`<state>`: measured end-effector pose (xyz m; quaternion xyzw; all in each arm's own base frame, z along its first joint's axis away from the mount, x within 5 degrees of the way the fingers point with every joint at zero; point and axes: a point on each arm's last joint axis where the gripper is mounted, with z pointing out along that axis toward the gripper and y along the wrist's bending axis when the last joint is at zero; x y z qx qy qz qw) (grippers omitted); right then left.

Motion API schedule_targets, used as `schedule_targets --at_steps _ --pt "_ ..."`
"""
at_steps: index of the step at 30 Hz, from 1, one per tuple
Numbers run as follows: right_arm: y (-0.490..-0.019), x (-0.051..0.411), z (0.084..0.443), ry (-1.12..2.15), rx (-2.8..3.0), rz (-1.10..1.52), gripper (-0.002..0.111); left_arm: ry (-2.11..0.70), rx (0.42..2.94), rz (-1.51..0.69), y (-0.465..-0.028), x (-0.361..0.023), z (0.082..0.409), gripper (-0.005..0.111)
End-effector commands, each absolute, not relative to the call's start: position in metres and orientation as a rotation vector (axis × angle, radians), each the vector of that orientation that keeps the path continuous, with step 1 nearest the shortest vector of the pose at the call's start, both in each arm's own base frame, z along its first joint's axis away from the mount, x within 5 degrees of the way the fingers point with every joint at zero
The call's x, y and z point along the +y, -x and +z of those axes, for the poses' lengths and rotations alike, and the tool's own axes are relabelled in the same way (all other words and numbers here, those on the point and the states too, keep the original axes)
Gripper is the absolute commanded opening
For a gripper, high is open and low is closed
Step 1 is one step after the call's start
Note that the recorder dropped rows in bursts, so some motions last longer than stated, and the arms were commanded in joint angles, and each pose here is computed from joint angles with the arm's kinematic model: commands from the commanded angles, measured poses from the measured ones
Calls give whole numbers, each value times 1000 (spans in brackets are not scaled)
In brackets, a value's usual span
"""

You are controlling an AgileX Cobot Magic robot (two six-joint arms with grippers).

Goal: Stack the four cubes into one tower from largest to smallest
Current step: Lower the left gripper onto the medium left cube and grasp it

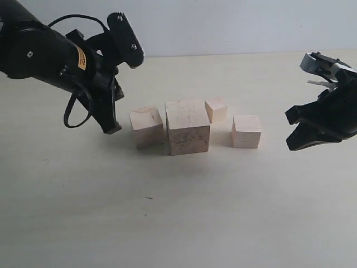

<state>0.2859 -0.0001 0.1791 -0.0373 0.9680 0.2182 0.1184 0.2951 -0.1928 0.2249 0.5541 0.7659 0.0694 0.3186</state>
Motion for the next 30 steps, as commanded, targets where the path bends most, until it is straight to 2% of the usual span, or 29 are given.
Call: schedule_targets --at_steps 1,3,9,13,14,16,18,20,24,30 --pt "-284 -1 178 121 2837 647 0 -1447 2013 142 -295 -197 225 59" --pt "-284 -1 178 121 2837 647 0 -1436 2019 133 -295 -198 224 105" --pt "-284 -1 178 114 2837 646 0 -1216 2253 -61 -287 -200 219 105" --pt "-285 -1 178 101 2829 651 0 -1407 2310 -88 -287 -197 232 105" --pt "-285 -1 178 95 2824 650 0 -1465 2307 -211 -296 -196 245 105" --pt "-285 -1 178 95 2824 650 0 -1408 2284 -410 -309 -195 259 105" --pt "-285 0 178 81 2832 662 0 -1338 2219 -518 -328 -194 272 105" --pt "-284 0 178 72 2840 674 0 -1448 2126 -428 -345 -192 276 105" --pt "-283 1 178 72 2851 693 0 -1709 2037 -310 -351 -194 259 105" --pt "-281 2 179 77 2862 711 0 -1695 2095 -330 -365 -200 223 105"
